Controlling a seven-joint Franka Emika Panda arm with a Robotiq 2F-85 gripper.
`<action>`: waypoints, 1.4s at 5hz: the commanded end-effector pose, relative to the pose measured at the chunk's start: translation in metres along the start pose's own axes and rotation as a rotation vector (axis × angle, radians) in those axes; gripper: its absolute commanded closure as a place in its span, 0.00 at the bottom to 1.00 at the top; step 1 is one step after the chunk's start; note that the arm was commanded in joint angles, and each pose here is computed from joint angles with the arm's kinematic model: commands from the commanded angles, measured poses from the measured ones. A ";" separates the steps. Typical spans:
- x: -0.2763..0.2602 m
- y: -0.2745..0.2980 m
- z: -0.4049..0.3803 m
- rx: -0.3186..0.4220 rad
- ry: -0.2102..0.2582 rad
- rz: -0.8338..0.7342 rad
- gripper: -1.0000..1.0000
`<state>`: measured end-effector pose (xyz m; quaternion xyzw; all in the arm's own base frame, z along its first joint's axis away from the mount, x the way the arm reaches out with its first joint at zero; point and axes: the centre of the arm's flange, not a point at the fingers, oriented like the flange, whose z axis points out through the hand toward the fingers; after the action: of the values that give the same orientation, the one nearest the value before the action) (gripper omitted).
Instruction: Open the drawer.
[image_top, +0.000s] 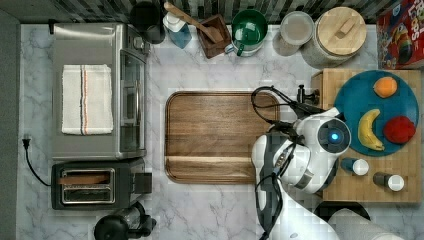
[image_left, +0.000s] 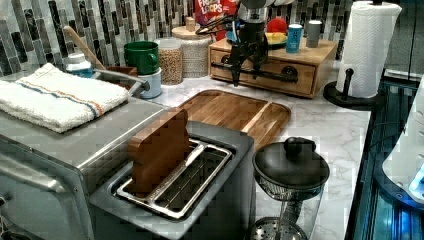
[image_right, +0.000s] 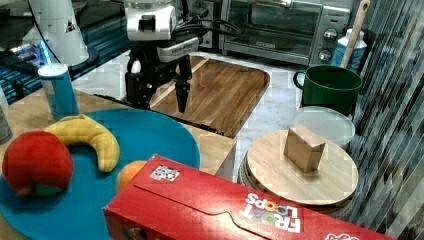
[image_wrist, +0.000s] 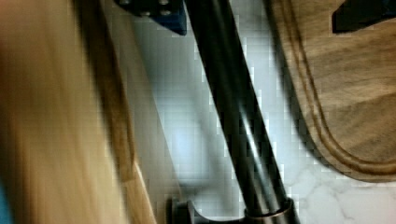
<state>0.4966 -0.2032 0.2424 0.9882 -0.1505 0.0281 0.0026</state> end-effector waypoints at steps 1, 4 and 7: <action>-0.039 -0.238 -0.022 0.079 -0.046 -0.248 0.00; -0.037 -0.236 -0.027 0.074 -0.062 -0.222 0.00; -0.037 -0.236 -0.027 0.074 -0.062 -0.222 0.00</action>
<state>0.5264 -0.0178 0.2442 0.9984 -0.0496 -0.0122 -0.0242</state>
